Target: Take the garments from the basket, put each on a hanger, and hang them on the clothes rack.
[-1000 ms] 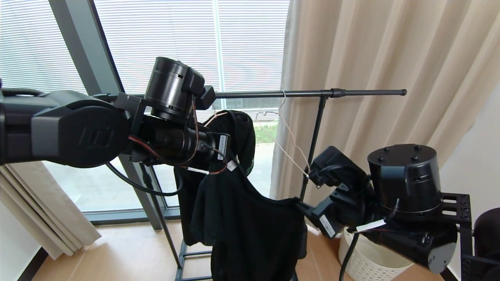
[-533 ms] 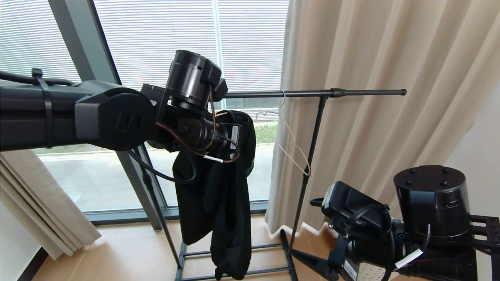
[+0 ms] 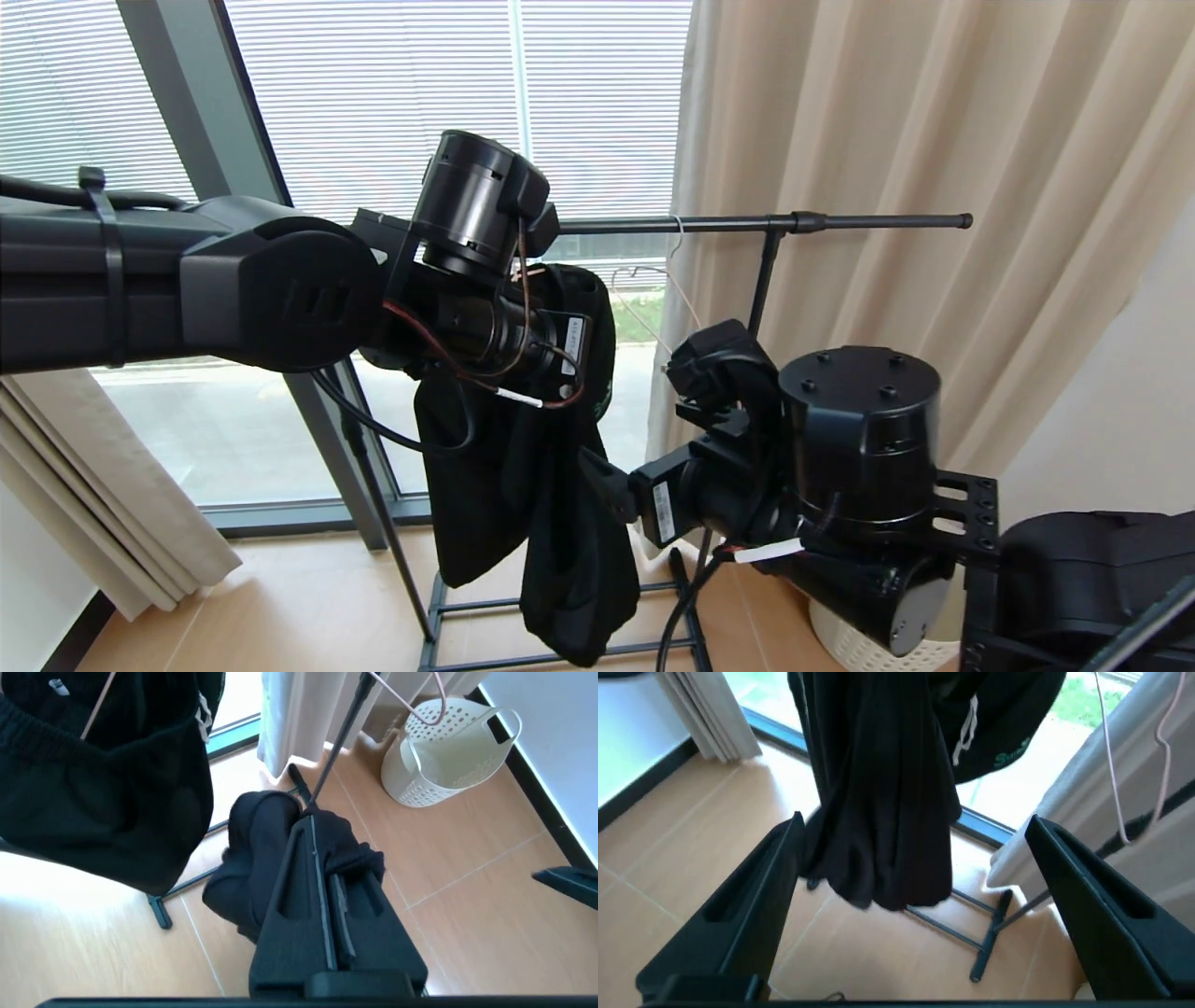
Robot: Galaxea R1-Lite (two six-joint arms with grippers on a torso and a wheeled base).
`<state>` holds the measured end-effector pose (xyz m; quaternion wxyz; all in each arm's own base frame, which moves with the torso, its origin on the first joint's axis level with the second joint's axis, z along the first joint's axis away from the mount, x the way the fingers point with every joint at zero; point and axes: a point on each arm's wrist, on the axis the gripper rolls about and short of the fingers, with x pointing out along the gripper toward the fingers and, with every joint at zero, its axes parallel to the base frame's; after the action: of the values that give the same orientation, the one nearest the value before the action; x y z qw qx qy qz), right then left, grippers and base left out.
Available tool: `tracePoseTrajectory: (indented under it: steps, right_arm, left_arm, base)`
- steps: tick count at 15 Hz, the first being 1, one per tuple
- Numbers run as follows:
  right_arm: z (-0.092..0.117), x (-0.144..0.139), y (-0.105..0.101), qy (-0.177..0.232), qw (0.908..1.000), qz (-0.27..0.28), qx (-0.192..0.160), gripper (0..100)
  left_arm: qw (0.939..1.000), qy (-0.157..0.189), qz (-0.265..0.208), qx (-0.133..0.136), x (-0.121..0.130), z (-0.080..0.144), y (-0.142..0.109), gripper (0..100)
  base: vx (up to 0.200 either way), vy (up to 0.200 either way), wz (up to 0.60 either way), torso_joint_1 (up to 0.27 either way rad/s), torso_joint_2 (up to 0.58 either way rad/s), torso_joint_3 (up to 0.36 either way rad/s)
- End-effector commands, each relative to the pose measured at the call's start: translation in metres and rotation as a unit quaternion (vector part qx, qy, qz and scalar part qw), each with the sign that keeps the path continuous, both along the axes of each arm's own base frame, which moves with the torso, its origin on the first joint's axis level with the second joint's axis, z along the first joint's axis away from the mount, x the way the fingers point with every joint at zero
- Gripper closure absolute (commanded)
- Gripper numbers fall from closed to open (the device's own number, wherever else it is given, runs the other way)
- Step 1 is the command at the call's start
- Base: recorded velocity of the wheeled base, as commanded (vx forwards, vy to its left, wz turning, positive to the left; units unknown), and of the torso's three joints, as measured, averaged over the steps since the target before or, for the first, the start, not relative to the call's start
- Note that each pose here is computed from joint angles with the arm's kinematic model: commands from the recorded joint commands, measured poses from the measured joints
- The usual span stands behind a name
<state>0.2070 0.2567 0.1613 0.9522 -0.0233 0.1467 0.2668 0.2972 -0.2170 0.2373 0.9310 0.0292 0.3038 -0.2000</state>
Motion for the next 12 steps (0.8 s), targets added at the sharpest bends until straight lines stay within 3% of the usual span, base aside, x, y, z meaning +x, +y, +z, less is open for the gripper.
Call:
tracePoseTrajectory:
  steps: [1,3,8,9,12]
  right_arm:
    - [-0.018,0.010,0.013,0.013,0.9999,-0.002,-0.011,0]
    - [-0.020,0.022,0.009,0.016,0.9996,-0.024,-0.003,0]
    - [-0.040,0.048,0.001,0.030,0.9972,-0.064,-0.026,0]
    - [-0.052,0.053,0.002,0.040,0.9962,-0.067,-0.037,0]
    - [-0.057,0.060,-0.003,0.043,0.9950,-0.077,-0.049,0]
  left_arm:
    - [1.0000,-0.003,0.000,-0.002,-0.002,0.003,0.001,100]
    - [1.0000,-0.001,0.002,0.002,-0.005,0.006,0.004,100]
    - [0.9999,-0.010,-0.010,-0.002,-0.018,0.016,0.004,100]
    - [0.9998,-0.008,-0.017,-0.002,-0.026,0.022,0.004,100]
    - [0.9996,-0.014,-0.025,-0.005,-0.035,0.027,0.006,100]
  base:
    - [0.000,0.000,0.00,0.000,0.00,0.000]
    - [0.000,0.000,0.00,0.000,0.00,0.000]
    - [0.000,0.000,0.00,0.000,0.00,0.000]
    - [0.000,0.000,0.00,0.000,0.00,0.000]
    - [0.000,0.000,0.00,0.000,0.00,0.000]
